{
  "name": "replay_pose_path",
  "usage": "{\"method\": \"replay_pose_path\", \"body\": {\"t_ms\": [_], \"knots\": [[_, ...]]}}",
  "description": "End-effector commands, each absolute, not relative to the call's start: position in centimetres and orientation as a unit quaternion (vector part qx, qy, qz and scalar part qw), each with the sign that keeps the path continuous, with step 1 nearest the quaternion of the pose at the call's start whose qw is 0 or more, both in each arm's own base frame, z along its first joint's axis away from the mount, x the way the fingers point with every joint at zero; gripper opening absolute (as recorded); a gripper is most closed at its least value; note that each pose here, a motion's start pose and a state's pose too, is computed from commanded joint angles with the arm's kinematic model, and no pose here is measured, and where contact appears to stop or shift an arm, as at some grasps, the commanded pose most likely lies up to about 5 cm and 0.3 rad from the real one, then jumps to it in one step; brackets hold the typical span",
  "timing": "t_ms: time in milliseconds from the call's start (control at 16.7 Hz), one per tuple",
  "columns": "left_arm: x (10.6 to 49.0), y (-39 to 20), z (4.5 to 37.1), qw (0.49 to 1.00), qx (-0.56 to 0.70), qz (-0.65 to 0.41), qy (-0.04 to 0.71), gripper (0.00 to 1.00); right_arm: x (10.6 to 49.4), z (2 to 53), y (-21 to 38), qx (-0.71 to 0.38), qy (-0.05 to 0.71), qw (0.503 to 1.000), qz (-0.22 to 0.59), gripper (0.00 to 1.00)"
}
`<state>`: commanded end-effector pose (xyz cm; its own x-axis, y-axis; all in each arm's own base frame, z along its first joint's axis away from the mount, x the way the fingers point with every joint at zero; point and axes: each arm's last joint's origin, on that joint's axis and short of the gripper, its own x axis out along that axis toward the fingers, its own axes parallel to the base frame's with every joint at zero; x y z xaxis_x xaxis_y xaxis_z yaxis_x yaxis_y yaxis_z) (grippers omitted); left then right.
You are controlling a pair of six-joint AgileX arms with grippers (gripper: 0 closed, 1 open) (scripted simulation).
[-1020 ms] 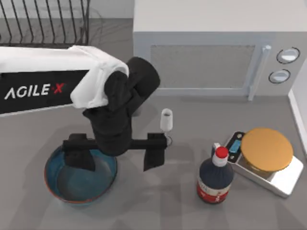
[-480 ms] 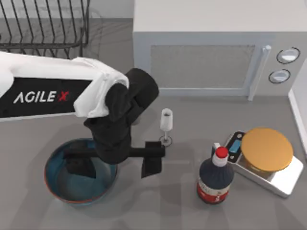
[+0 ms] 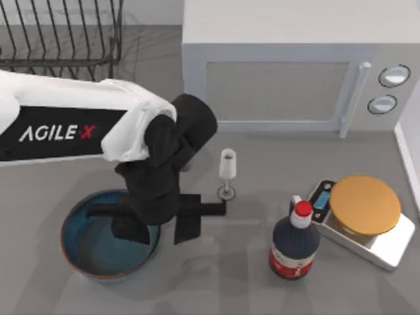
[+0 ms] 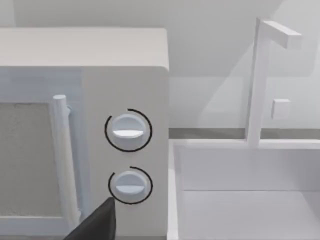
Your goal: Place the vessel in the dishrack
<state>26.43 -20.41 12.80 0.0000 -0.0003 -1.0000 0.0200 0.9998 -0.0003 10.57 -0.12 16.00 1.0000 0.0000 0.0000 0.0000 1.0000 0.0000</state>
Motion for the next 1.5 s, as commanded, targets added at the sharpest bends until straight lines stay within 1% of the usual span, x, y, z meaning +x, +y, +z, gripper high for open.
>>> {"method": "replay_pose_path", "body": {"t_ms": [180, 240, 780, 900, 1080, 1260, 1500], "knots": [[26.4, -20.4, 12.8, 0.707, 0.007, -0.007, 0.707, 0.02, 10.6, 16.0, -0.1, 0.0, 0.0, 1.0, 0.0, 1.0], [26.4, -20.4, 12.8, 0.707, 0.007, -0.007, 0.707, 0.0, 10.6, 16.0, -0.1, 0.0, 0.0, 1.0, 0.0, 1.0], [26.4, -20.4, 12.9, 0.708, 0.006, -0.008, 0.707, 0.0, 10.6, 16.0, -0.1, 0.0, 0.0, 1.0, 0.0, 1.0], [26.7, -20.7, 13.7, 0.707, 0.007, -0.008, 0.707, 0.0, 10.6, 16.0, -0.1, 0.0, 0.0, 1.0, 0.0, 1.0], [27.6, -21.6, 16.9, 0.708, 0.006, -0.007, 0.706, 0.0, 10.6, 16.0, -0.1, 0.0, 0.0, 1.0, 0.0, 1.0], [28.1, -21.9, 21.9, 0.702, 0.01, -0.002, 0.712, 0.0, 10.6, 16.0, -0.1, 0.0, 0.0, 1.0, 0.0, 1.0], [27.4, -21.3, 28.9, 0.699, 0.013, 0.0, 0.715, 0.0, 10.6, 16.0, -0.1, 0.0, 0.0, 1.0, 0.0, 1.0]]}}
